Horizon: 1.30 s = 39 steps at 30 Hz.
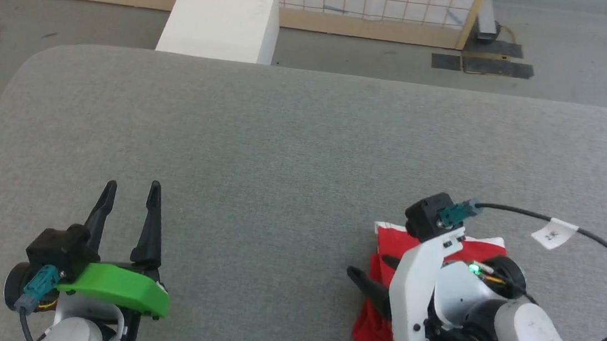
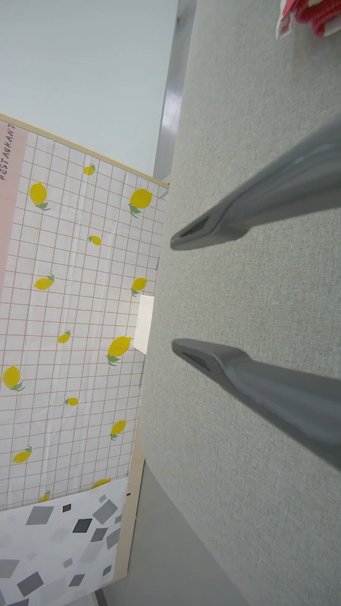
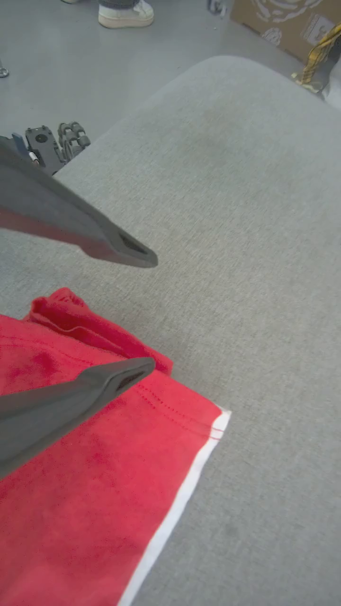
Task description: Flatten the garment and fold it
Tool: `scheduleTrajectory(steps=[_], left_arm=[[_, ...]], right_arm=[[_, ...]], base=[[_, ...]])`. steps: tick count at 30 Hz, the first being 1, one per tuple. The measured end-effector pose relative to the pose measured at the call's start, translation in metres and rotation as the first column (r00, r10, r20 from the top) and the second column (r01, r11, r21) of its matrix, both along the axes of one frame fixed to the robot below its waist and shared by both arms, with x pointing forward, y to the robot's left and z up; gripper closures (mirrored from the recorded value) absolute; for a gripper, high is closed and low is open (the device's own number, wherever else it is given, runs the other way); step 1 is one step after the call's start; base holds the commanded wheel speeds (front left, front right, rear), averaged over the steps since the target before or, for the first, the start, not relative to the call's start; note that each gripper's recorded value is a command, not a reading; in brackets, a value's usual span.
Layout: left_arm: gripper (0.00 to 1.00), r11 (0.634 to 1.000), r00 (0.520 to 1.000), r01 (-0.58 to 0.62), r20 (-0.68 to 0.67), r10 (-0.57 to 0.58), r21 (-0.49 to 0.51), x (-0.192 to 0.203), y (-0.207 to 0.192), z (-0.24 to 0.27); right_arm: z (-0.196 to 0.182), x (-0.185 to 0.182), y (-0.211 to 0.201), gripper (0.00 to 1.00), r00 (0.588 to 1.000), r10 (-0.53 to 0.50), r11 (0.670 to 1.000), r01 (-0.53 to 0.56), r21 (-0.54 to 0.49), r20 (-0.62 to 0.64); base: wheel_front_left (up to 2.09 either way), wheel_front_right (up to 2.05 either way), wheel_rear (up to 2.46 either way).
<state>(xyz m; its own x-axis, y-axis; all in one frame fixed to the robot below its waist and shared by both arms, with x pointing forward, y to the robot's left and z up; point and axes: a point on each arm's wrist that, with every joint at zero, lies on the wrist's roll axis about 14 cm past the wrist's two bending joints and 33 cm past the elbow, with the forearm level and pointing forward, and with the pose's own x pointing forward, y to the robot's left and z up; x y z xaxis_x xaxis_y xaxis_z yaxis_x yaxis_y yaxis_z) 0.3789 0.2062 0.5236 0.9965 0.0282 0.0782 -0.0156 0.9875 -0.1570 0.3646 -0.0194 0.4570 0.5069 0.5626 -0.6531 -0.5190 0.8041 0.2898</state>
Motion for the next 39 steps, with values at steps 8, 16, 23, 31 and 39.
scheduleTrajectory(steps=[8,16,23,31,39], left_arm=[[0.00,0.998,0.998,0.064,0.021,-0.064,-0.003,0.009,-0.021,0.006],[0.00,0.995,0.995,0.097,0.010,-0.097,-0.007,0.013,-0.032,0.002],[0.00,0.996,0.996,0.085,-0.002,-0.085,-0.006,0.011,-0.028,-0.002],[0.00,0.997,0.997,0.075,-0.007,-0.075,-0.009,0.010,-0.024,-0.003],[0.00,0.994,0.993,0.112,0.035,-0.111,-0.013,0.024,-0.040,0.008]], right_arm=[[0.045,0.029,-0.082,0.00,0.943,-0.257,0.965,0.264,-0.003,0.213],[-0.030,-0.009,-0.149,0.00,0.911,-0.405,0.884,0.411,-0.222,0.073],[-0.072,-0.026,-0.141,0.00,0.924,-0.381,0.887,0.353,-0.298,-0.040],[-0.084,-0.023,-0.137,0.97,0.927,-0.369,0.890,0.333,-0.310,-0.063],[-0.070,-0.015,-0.135,1.00,0.957,-0.291,0.905,0.271,-0.328,-0.013]], base=[[0.00,0.00,0.00],[0.00,0.00,0.00],[0.00,0.00,0.00],[0.00,0.00,0.00],[0.00,0.00,0.00]])
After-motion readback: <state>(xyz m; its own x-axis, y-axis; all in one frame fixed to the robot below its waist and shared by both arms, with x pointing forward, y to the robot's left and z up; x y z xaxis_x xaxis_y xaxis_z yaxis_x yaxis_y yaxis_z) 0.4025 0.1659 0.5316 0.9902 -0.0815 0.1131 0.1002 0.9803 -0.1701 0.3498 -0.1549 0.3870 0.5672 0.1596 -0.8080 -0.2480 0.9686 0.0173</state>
